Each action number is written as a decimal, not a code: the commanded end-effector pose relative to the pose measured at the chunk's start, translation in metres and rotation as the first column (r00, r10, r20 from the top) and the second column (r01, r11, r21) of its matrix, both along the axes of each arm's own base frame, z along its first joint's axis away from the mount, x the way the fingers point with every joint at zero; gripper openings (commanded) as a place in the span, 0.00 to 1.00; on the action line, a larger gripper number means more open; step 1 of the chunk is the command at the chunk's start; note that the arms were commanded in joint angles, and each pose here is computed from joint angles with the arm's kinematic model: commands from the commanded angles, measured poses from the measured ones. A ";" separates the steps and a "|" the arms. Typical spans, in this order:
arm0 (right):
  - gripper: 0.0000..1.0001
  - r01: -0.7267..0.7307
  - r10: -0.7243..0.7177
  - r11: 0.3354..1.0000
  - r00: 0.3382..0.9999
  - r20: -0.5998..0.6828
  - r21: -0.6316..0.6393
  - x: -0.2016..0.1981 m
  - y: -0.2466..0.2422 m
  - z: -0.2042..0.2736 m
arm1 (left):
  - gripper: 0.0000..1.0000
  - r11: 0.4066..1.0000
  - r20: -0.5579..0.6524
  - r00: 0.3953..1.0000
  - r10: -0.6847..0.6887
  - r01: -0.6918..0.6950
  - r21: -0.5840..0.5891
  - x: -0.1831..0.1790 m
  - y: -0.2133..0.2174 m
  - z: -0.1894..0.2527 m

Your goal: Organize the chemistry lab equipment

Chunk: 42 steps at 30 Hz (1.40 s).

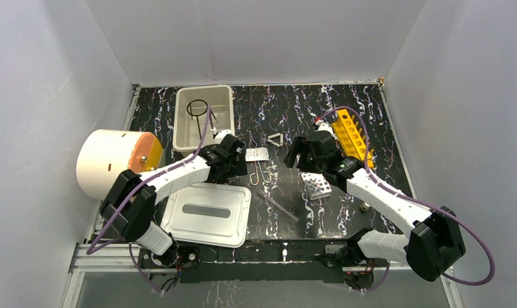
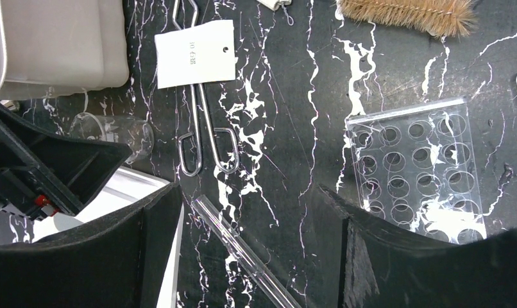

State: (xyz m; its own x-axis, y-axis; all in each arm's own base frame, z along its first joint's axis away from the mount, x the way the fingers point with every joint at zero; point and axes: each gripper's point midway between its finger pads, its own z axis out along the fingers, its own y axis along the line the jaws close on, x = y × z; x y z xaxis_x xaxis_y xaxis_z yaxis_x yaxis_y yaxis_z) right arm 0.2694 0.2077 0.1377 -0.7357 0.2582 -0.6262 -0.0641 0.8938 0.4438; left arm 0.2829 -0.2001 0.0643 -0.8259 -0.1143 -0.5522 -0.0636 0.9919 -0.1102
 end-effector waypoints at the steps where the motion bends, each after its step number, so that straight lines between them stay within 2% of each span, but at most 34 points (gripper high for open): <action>1: 0.81 -0.002 0.001 1.000 0.997 0.071 0.013 0.007 0.000 0.016 | 0.74 0.999 0.093 0.995 0.030 -0.029 -0.018 0.010 0.000 0.012; 10: 0.81 -0.034 0.032 0.999 0.997 0.075 0.031 0.003 0.003 0.016 | 0.55 1.000 0.146 0.989 0.018 -0.016 -0.014 0.018 -0.004 0.018; 12: 0.81 -0.050 0.047 0.998 0.996 0.079 0.039 0.001 0.006 0.017 | 0.56 1.000 0.180 0.983 0.022 -0.020 -0.015 0.023 -0.003 0.026; 18: 0.81 -0.066 0.062 0.996 0.994 0.087 0.054 -0.002 0.007 0.018 | 0.69 1.000 0.189 0.982 0.025 -0.027 0.006 0.026 0.000 0.027; 21: 0.81 -0.065 0.060 0.997 0.994 0.089 0.052 -0.002 0.007 0.018 | 0.69 1.000 0.182 0.983 0.024 -0.024 0.001 0.025 -0.001 0.025; 33: 0.81 -0.059 0.055 0.997 0.995 0.089 0.051 -0.003 0.005 0.017 | 0.44 1.000 0.194 0.981 -0.011 0.010 0.004 0.030 -0.007 0.038; 38: 0.81 -0.038 0.034 0.998 0.994 0.101 0.041 -0.002 0.000 0.020 | 0.42 0.987 0.124 0.984 -0.130 0.140 -0.078 0.008 -0.031 0.082; 42: 0.81 -0.027 0.023 0.999 0.994 0.108 0.037 -0.002 -0.003 0.019 | 0.41 0.941 0.109 0.958 -0.265 0.282 -0.189 -0.017 -0.049 0.101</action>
State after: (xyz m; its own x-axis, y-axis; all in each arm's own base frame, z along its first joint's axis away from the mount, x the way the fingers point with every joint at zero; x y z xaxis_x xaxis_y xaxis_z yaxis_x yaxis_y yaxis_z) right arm 0.2607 0.2076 0.1439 -0.7205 0.2438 -0.6492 -0.1220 0.8770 0.4648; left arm 0.2981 -0.2335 0.1270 -0.7717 -0.0683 -0.6323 0.0733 0.9780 -0.1952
